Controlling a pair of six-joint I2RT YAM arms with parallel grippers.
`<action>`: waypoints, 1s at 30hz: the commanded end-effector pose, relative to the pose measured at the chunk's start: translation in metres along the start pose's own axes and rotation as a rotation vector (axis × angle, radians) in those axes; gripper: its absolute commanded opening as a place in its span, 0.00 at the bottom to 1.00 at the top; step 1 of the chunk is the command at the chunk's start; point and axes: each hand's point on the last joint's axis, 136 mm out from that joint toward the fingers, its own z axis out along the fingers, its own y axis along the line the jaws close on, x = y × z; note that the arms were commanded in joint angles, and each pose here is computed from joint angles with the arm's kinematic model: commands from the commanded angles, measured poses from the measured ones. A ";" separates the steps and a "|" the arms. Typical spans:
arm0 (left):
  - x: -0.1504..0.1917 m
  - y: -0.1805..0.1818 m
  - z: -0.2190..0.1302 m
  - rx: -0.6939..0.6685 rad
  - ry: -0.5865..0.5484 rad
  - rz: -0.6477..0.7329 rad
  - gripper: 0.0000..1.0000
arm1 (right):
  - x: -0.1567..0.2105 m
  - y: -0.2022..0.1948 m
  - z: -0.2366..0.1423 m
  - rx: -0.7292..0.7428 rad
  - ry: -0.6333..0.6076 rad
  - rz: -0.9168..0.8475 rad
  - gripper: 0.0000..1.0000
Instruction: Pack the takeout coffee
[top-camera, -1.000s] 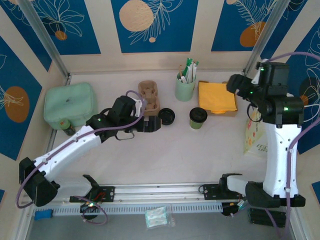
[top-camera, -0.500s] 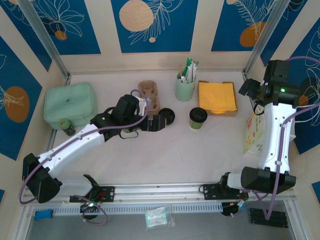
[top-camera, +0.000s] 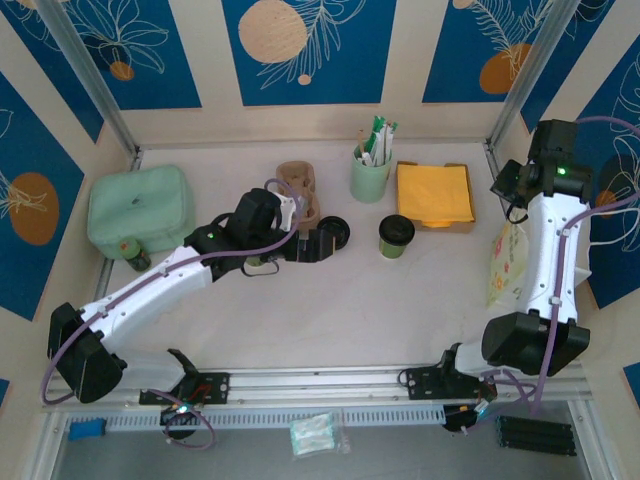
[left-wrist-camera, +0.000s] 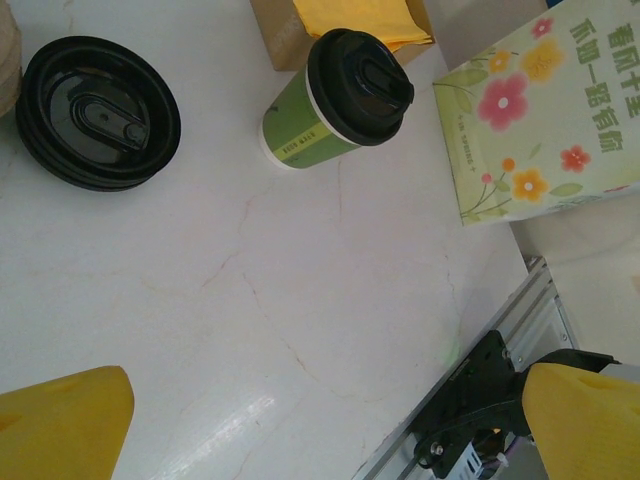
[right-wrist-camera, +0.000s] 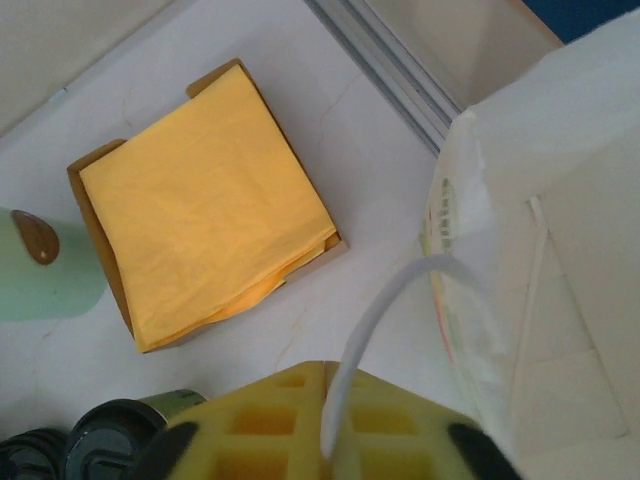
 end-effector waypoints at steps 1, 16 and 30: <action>-0.010 -0.015 -0.004 0.038 -0.022 0.016 0.99 | -0.007 0.008 -0.023 -0.071 -0.070 0.019 0.00; -0.012 -0.005 -0.010 -0.036 -0.029 0.026 0.99 | -0.036 0.028 -0.125 -0.245 -0.311 0.049 0.00; -0.029 0.019 -0.037 -0.154 -0.118 0.008 0.99 | -0.029 0.103 -0.229 -0.589 -0.399 -0.092 0.00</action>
